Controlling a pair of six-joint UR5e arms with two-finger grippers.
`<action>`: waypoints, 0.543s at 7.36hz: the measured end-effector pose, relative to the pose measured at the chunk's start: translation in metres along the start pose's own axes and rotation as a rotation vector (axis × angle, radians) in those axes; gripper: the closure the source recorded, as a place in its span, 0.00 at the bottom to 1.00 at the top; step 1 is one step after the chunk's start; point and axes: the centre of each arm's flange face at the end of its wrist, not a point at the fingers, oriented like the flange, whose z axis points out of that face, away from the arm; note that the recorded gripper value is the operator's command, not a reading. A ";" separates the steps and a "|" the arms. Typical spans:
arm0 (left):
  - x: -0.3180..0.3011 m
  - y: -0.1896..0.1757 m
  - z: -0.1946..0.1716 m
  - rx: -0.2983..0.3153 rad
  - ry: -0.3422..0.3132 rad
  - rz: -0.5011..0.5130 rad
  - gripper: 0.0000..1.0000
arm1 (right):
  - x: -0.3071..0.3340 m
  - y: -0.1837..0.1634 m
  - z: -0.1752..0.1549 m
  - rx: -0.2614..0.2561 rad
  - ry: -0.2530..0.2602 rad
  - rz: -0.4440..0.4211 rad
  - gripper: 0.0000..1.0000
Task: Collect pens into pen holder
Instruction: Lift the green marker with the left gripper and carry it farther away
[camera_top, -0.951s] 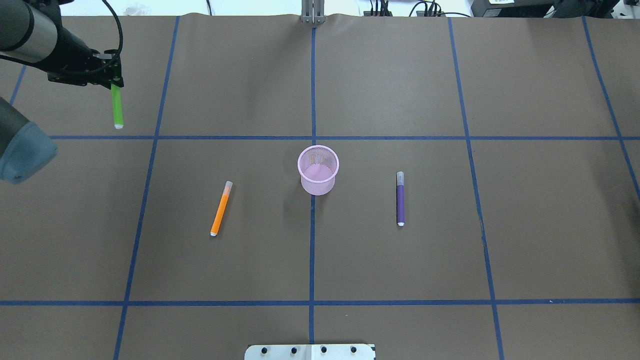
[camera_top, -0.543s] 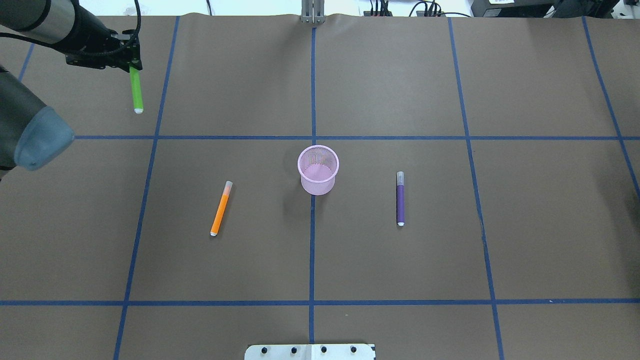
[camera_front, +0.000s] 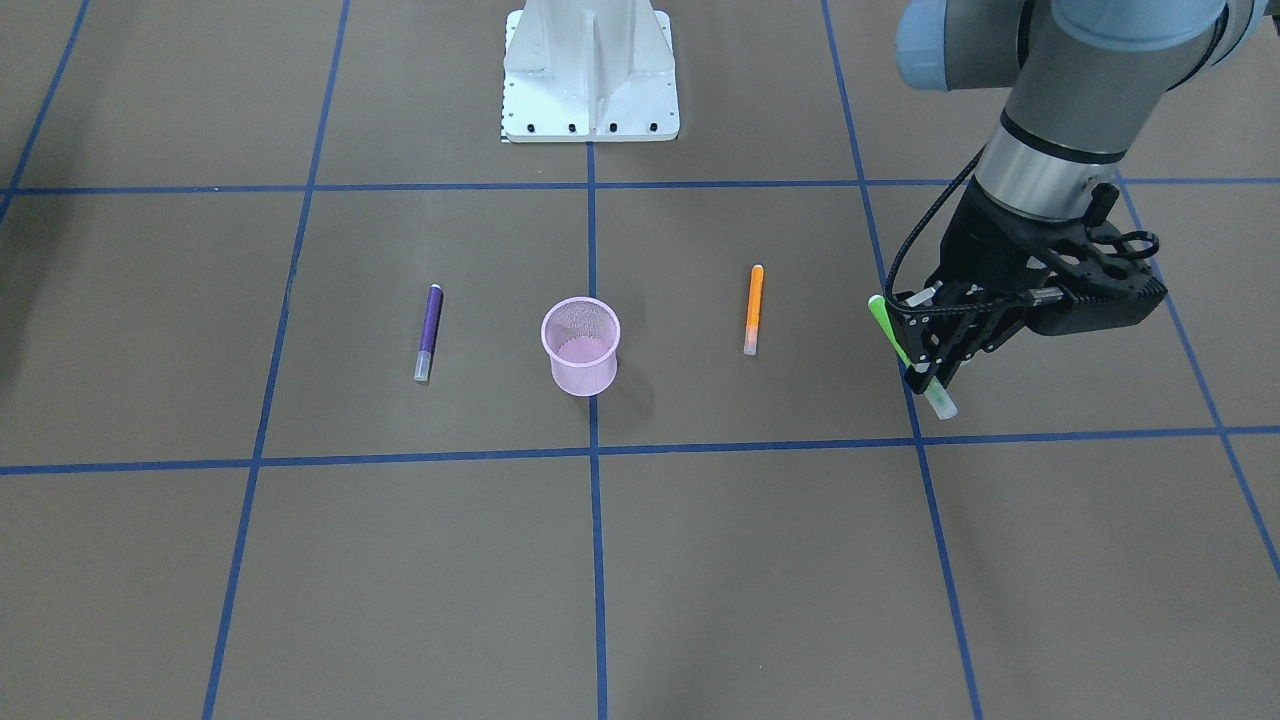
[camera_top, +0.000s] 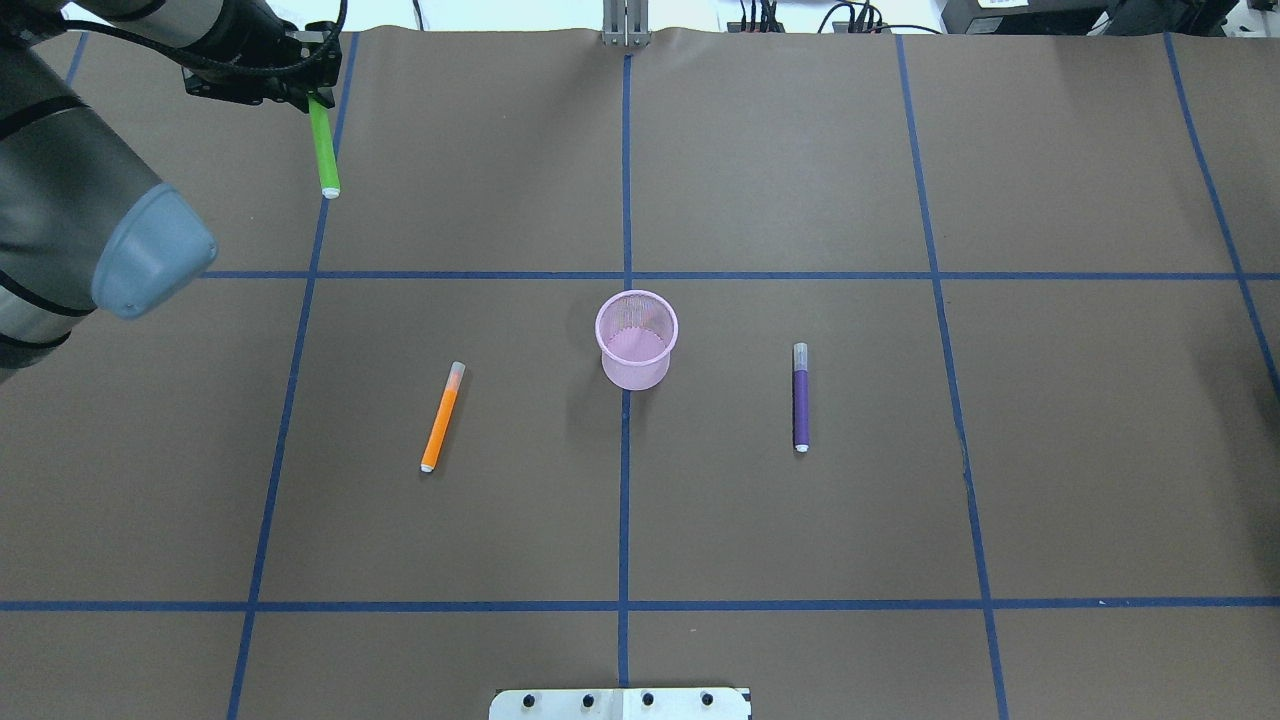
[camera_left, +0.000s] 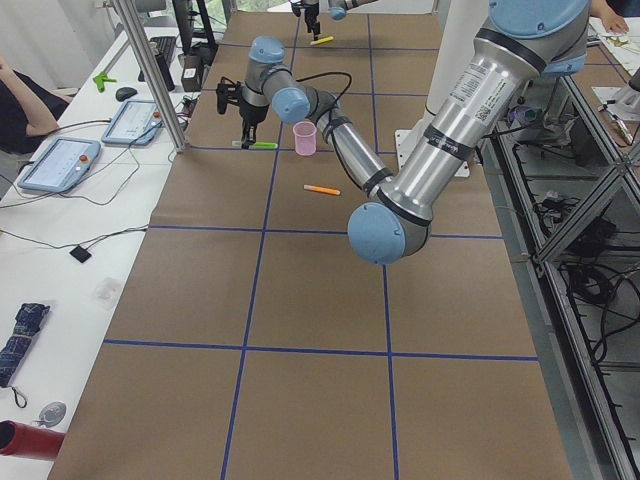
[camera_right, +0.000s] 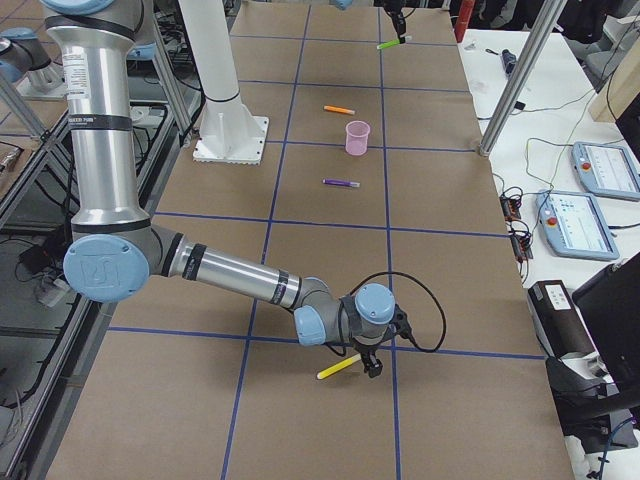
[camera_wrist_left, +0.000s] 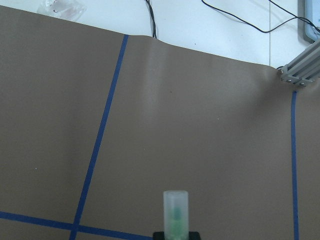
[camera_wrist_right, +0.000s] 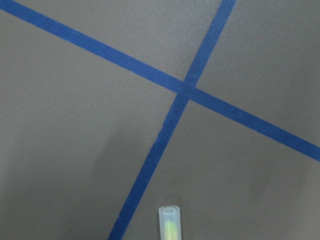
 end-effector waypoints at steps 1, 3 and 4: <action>0.003 0.001 0.000 0.000 -0.001 0.001 1.00 | 0.000 0.001 0.003 -0.006 -0.002 -0.001 0.35; 0.009 0.003 0.000 0.012 -0.003 0.010 1.00 | 0.002 0.004 0.007 -0.014 -0.005 0.002 0.37; 0.018 0.010 0.005 0.028 -0.010 0.014 1.00 | 0.003 0.005 0.008 -0.018 -0.006 0.004 0.38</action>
